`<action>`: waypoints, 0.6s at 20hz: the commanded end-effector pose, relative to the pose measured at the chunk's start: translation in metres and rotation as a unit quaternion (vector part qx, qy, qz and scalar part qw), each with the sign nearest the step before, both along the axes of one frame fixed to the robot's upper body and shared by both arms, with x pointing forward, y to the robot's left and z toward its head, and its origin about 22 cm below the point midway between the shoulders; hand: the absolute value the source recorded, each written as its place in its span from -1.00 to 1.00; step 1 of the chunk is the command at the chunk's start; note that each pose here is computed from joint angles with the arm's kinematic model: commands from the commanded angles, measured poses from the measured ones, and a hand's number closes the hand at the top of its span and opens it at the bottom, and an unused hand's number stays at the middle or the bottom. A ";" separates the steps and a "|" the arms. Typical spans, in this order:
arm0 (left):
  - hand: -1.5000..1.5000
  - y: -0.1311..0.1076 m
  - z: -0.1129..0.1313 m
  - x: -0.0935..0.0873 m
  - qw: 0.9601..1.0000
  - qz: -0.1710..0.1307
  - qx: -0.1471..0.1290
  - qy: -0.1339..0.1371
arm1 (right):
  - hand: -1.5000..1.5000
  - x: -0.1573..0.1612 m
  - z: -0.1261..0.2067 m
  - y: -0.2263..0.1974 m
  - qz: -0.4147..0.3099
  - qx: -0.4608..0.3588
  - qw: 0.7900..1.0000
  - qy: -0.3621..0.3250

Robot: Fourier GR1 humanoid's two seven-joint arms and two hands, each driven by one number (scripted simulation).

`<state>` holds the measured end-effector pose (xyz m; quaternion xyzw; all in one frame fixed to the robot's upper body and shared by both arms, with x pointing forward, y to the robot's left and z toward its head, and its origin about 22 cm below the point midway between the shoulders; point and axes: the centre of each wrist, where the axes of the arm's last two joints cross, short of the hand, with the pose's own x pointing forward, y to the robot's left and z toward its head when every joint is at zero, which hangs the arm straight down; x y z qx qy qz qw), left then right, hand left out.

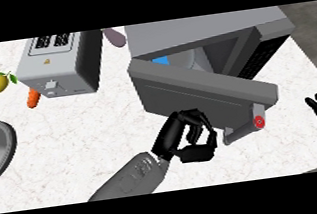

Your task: Pick up the milk, place it into the microwave and close the microwave

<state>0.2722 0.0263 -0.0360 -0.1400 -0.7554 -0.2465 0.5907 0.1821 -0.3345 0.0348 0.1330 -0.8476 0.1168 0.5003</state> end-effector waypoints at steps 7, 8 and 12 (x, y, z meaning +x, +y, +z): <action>1.00 -0.011 0.026 0.018 0.990 0.118 -0.067 -0.024 | -1.00 0.008 0.040 -0.009 0.036 -0.045 0.998 -0.020; 1.00 -0.011 0.036 0.032 0.988 0.134 -0.067 -0.026 | -1.00 0.008 0.041 -0.008 0.042 -0.048 0.998 -0.023; -1.00 -0.018 0.045 0.038 0.985 0.161 -0.059 -0.026 | -1.00 0.015 0.057 -0.012 0.040 -0.048 0.997 -0.047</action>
